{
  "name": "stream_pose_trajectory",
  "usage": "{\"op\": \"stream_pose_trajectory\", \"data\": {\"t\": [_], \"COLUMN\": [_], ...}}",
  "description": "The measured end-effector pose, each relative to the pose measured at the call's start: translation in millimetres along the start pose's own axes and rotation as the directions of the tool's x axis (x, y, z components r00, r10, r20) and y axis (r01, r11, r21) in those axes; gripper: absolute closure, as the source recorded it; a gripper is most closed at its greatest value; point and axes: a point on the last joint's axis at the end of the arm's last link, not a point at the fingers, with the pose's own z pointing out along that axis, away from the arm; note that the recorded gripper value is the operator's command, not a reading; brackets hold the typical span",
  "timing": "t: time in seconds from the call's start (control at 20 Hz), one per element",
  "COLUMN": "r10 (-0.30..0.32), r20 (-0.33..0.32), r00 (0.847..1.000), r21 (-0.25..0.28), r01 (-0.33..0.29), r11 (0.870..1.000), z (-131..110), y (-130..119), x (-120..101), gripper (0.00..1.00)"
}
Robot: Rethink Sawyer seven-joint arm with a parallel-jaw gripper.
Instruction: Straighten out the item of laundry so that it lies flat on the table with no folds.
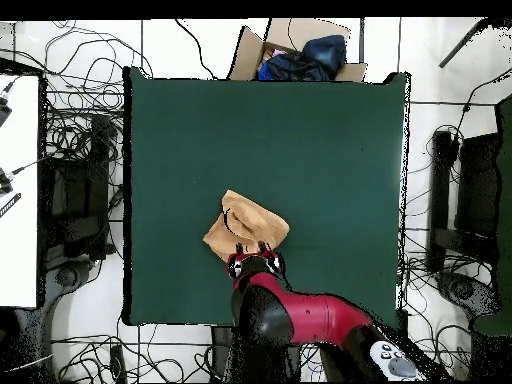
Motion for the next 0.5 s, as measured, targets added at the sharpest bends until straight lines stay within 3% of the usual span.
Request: {"op": "stream_pose_trajectory", "data": {"t": [0.5], "r10": [0.020], "r20": [-0.142], "r00": [0.990], "r21": [0.034], "r01": [-0.015], "r11": [0.999], "z": [17.4], "y": [-7.3], "x": [34.4], "gripper": [0.00]}}
